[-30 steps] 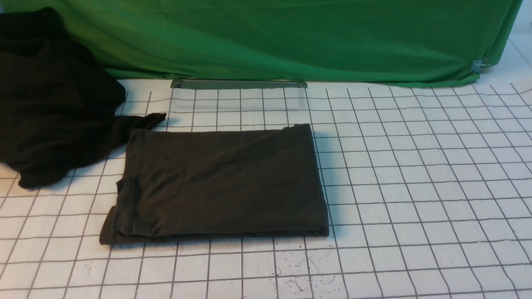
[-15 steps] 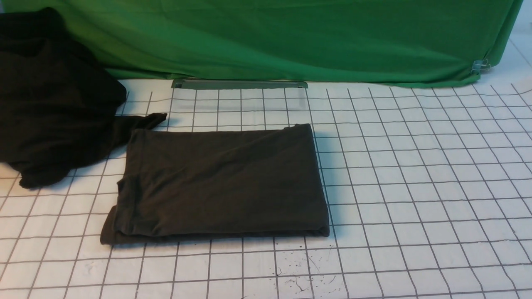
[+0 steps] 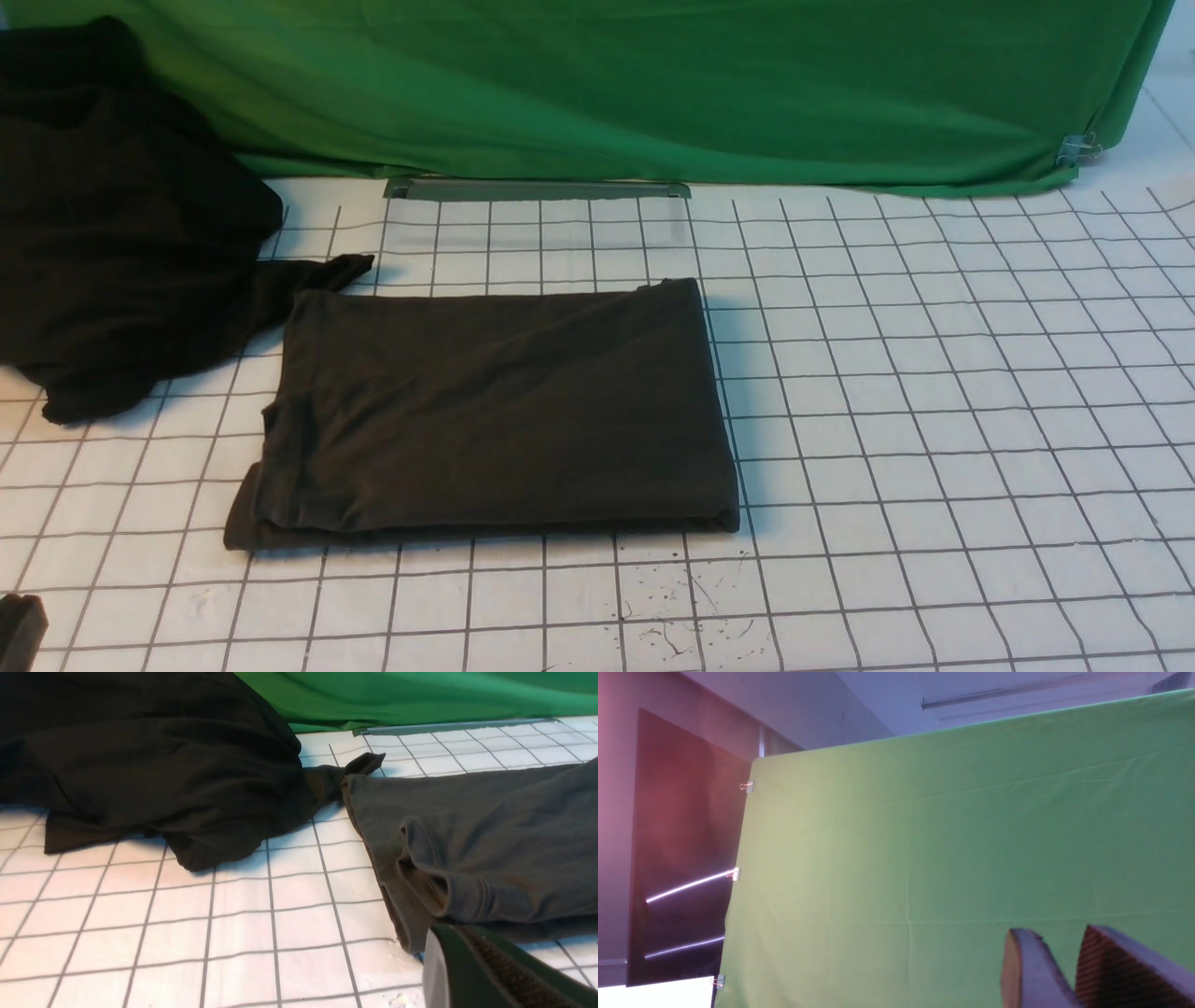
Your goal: Fold a long-sleeved shirt over a white checkered tablecloth.
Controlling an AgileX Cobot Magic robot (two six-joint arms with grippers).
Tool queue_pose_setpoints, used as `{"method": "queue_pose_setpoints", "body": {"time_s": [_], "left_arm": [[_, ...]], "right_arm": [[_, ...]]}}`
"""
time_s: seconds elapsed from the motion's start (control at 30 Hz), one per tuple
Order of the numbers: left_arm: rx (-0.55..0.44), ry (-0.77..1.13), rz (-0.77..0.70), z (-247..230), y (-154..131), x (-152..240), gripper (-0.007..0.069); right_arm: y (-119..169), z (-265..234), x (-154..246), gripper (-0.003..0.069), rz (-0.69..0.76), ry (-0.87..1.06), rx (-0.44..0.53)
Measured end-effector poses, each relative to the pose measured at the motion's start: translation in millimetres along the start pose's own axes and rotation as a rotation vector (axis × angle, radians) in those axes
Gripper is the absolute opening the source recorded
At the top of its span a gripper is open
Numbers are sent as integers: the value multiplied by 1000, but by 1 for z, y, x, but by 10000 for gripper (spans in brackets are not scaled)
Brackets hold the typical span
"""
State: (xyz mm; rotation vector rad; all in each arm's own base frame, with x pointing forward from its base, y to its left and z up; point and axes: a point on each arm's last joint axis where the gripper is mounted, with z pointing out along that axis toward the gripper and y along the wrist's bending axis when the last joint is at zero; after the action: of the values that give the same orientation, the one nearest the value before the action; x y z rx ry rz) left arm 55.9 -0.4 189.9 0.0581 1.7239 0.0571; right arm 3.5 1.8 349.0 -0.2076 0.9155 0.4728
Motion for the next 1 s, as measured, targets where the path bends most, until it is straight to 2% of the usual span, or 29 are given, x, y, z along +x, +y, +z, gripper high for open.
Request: {"method": "queue_pose_setpoints", "body": {"time_s": [1.0], "left_arm": [[-2, -6, 5, 0, 0, -1, 2]], "right_arm": [[0, 0, 2, 231, -12, 18, 0]]}}
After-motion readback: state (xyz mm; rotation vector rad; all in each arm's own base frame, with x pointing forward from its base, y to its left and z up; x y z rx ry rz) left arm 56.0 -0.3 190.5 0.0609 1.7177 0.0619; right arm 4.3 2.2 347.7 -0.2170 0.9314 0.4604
